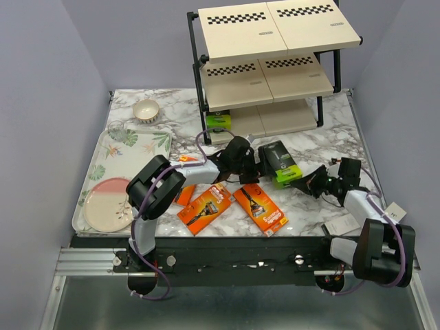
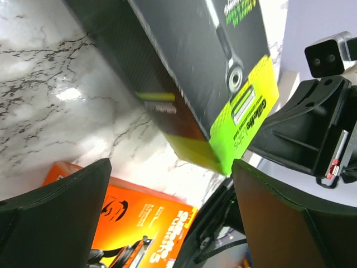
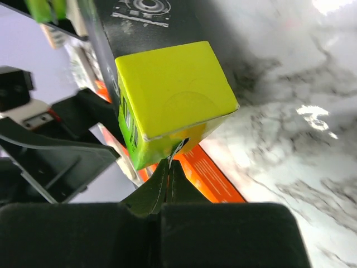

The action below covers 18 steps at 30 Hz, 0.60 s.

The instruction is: Place and organize the shaving razors onto the shelf

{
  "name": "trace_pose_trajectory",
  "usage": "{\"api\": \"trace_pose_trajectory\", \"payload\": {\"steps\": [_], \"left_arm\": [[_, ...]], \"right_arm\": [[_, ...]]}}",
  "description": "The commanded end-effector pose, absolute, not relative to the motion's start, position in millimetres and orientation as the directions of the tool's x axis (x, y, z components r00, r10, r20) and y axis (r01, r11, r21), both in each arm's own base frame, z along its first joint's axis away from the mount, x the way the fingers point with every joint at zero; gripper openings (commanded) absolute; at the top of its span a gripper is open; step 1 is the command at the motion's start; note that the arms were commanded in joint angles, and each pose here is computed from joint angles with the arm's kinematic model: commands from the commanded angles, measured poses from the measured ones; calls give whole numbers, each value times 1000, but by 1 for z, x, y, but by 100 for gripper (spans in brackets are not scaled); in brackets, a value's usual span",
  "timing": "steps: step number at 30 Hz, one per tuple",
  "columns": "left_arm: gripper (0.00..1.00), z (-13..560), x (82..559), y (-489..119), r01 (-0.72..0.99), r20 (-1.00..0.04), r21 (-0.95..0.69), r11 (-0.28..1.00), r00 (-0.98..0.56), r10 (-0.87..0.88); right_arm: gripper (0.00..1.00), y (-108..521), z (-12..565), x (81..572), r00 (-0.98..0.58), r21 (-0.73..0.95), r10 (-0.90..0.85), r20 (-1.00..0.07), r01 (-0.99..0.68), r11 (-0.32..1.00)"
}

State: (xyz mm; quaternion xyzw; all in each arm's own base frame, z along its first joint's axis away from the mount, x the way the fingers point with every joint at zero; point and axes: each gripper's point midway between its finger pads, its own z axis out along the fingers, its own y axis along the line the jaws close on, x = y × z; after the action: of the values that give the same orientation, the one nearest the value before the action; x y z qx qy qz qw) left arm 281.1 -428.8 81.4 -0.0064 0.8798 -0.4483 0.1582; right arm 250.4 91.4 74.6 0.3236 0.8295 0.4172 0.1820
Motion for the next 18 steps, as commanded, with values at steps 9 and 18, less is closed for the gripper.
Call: {"api": "trace_pose_trajectory", "payload": {"steps": [9,18], "left_arm": [[99,117,292,-469,124,-196,-939,322,-960,-201],[98,103,305,-486,-21,-41,-964,264,-973,-227]], "right_arm": [[1,97,111,279,-720,884,693,-42,297,362],[1,100,100,283,-716,885,697,24,340,318]]}}
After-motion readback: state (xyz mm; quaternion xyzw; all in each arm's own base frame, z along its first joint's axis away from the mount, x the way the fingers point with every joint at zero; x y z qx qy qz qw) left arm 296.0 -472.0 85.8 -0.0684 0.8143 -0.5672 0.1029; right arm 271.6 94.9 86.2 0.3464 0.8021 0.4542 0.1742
